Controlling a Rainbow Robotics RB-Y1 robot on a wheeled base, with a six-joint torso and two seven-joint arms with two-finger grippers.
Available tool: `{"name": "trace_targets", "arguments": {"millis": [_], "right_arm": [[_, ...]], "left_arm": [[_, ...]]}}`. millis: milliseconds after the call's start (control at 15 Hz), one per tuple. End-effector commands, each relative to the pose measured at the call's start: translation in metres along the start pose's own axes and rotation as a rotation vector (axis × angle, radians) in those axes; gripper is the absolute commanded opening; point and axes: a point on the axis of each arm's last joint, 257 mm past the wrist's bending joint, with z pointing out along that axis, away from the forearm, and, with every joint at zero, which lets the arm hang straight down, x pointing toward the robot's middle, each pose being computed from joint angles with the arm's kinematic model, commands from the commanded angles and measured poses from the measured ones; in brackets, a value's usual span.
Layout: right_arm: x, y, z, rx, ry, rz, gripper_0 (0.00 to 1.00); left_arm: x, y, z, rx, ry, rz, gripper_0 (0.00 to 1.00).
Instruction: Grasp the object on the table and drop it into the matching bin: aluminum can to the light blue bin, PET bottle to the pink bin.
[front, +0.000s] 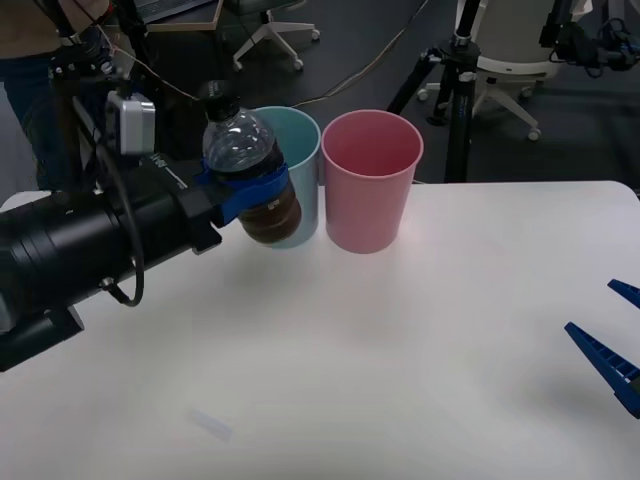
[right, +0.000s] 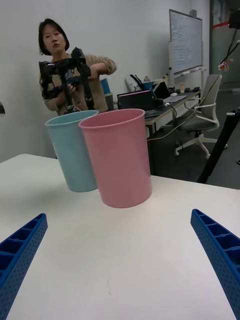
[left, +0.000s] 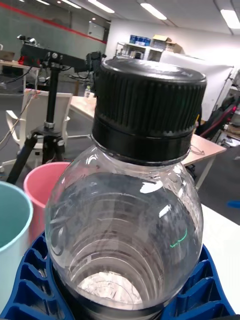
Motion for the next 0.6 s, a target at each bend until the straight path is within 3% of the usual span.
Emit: {"name": "trace_targets", "arguments": {"millis": [67, 333, 600], "right_arm": [[0.0, 0.0, 0.0, 0.0, 0.0, 0.0, 1.0], [0.0, 0.0, 0.0, 0.0, 0.0, 0.0, 1.0], [0.0, 0.0, 0.0, 0.0, 0.0, 0.0, 1.0]], "left_arm": [[-0.012, 0.003, 0.035, 0.043, 0.016, 0.02, 0.0], [-0.034, 0.012, 0.097, 0.078, 0.007, 0.012, 0.0], [-0.052, 0.032, 0.147, 0.061, -0.003, 0.032, 0.0]]}}
